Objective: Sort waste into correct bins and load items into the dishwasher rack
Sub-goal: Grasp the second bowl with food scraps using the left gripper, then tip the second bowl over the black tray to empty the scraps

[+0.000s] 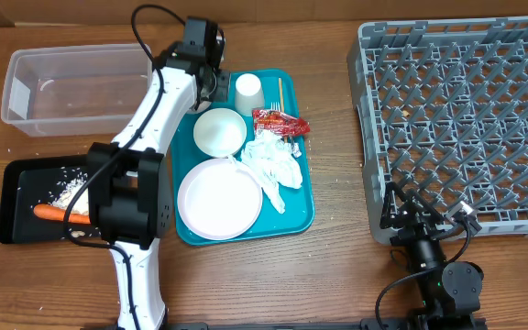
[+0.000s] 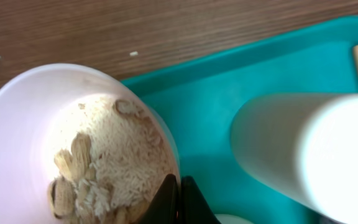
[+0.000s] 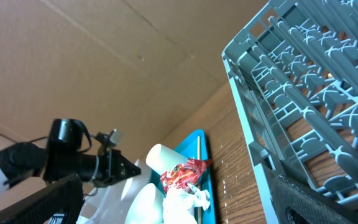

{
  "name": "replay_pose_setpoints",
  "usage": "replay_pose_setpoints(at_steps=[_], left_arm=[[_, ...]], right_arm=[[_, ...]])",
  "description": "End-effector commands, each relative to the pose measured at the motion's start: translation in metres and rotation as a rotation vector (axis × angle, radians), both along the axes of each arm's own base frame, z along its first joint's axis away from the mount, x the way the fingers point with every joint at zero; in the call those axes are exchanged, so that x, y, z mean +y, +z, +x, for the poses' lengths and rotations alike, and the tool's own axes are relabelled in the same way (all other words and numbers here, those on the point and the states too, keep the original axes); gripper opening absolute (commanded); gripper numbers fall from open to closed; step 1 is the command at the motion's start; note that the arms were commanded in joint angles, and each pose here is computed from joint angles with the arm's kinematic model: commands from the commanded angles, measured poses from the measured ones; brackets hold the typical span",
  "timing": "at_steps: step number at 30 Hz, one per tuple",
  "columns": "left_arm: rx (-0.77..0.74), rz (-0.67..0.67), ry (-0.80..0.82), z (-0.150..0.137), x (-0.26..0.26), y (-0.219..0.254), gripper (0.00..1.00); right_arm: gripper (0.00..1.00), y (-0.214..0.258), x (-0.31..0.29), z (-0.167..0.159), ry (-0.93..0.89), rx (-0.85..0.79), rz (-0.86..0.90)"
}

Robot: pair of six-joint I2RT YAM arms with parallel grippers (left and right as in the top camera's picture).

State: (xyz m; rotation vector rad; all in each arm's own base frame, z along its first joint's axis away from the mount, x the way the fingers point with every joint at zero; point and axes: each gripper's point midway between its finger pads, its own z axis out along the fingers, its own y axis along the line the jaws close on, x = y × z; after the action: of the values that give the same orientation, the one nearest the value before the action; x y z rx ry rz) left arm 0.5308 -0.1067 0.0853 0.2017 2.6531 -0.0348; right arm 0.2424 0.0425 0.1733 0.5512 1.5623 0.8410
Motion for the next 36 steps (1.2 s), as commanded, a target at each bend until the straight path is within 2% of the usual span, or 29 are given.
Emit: replay_pose_setpoints(at_steps=[1, 4, 8, 10, 14, 17, 21, 28, 31, 36], left_arm=[[-0.160, -0.050, -0.014, 0.003, -0.010, 0.102, 0.04], [-0.181, -0.074, 0.014, -0.017, -0.006, 0.148, 0.04], [-0.238, -0.126, 0.082, -0.058, 0.008, 0.212, 0.04], [-0.240, -0.149, 0.142, -0.084, 0.024, 0.235, 0.04], [-0.200, -0.176, 0.305, -0.125, 0.072, 0.252, 0.05], [-0.112, -0.197, 0.418, -0.150, 0.113, 0.243, 0.04], [-0.005, -0.239, 0.529, -0.167, 0.153, 0.217, 0.04], [0.094, -0.559, 0.511, -0.181, 0.192, 0.162, 0.04], [0.050, -0.681, 0.540, -0.186, 0.225, 0.126, 0.04], [-0.035, -0.924, 0.551, -0.194, 0.238, 0.102, 0.04]], right_arm=[[1.00, -0.002, 0.000, 0.000, -0.005, -0.001, 0.000], [1.00, -0.002, 0.000, 0.000, -0.005, -0.001, 0.000], [1.00, -0.002, 0.000, 0.000, -0.005, -0.001, 0.000], [1.00, -0.002, 0.000, 0.000, -0.005, -0.001, 0.000], [1.00, -0.002, 0.000, 0.000, -0.005, -0.001, 0.000], [1.00, -0.002, 0.000, 0.000, -0.005, -0.001, 0.000], [1.00, -0.002, 0.000, 0.000, -0.005, -0.001, 0.000], [1.00, -0.002, 0.000, 0.000, -0.005, -0.001, 0.000], [1.00, -0.002, 0.000, 0.000, -0.005, -0.001, 0.000], [1.00, -0.002, 0.000, 0.000, -0.005, -0.001, 0.000]])
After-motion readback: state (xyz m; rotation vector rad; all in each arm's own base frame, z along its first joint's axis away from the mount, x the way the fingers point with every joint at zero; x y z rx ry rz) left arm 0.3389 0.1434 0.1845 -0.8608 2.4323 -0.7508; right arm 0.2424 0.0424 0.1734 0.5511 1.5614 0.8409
